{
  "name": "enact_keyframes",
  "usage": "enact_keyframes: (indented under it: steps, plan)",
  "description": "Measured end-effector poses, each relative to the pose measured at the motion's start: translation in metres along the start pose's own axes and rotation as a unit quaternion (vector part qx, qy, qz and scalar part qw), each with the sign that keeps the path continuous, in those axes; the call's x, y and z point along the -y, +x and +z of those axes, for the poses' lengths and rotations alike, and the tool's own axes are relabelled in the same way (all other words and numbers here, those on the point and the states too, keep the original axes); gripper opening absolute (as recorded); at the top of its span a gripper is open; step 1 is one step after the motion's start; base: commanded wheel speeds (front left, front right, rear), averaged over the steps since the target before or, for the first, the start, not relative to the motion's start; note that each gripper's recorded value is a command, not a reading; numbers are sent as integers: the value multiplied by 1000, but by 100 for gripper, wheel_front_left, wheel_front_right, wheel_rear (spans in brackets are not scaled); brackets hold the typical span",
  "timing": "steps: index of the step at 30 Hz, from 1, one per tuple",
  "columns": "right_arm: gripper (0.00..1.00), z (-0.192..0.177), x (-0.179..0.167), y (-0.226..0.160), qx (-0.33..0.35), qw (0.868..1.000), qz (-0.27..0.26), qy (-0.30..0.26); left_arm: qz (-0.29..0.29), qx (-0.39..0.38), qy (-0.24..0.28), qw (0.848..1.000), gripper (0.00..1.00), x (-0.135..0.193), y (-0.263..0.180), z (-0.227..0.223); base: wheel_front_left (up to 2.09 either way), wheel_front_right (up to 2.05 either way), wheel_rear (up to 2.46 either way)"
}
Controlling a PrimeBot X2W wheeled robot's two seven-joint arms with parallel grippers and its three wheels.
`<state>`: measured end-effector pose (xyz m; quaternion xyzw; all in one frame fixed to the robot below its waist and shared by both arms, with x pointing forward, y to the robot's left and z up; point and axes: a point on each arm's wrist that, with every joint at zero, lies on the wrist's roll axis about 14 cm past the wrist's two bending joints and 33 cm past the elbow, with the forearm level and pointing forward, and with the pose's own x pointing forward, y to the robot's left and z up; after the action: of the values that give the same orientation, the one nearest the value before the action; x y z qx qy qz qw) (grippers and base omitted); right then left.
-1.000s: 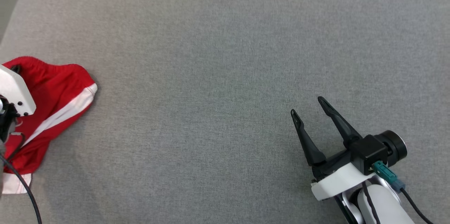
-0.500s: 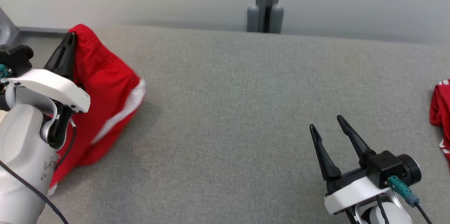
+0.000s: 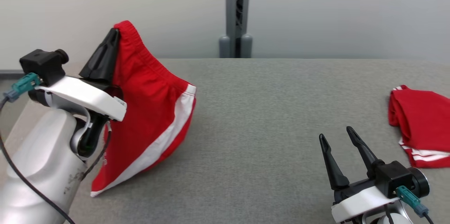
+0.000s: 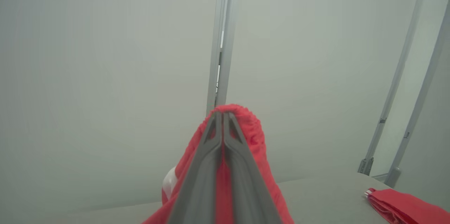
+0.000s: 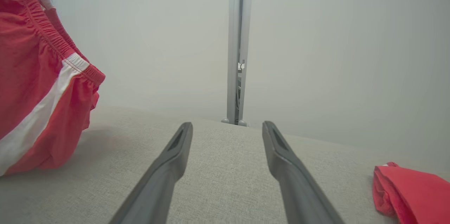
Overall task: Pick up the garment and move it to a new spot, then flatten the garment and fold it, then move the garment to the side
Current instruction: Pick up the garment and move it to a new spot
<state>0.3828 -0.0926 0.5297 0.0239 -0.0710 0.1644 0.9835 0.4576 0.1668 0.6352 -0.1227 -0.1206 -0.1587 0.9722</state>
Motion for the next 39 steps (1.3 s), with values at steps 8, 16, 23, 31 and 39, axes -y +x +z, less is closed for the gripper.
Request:
enact_keyframes:
  steps: [8,16,23,31,39]
  plan:
    - [100,7,34,-24,6,998,-58,-11,-112,-8,-21,993,0,92,30,-25,0,0,0]
    - [100,9,66,-50,3,993,-118,-21,-211,-63,-26,975,0,179,38,-81,0,0,0]
    - [100,6,102,-81,-11,982,-186,-28,-304,-110,-27,946,0,260,33,-130,0,0,0]
    - [100,-8,122,-104,-39,972,-232,-17,-335,-170,-14,927,0,287,35,-187,0,0,0]
    - [100,-18,127,-109,-56,968,-245,-9,-313,-230,7,922,100,269,31,-234,0,0,0]
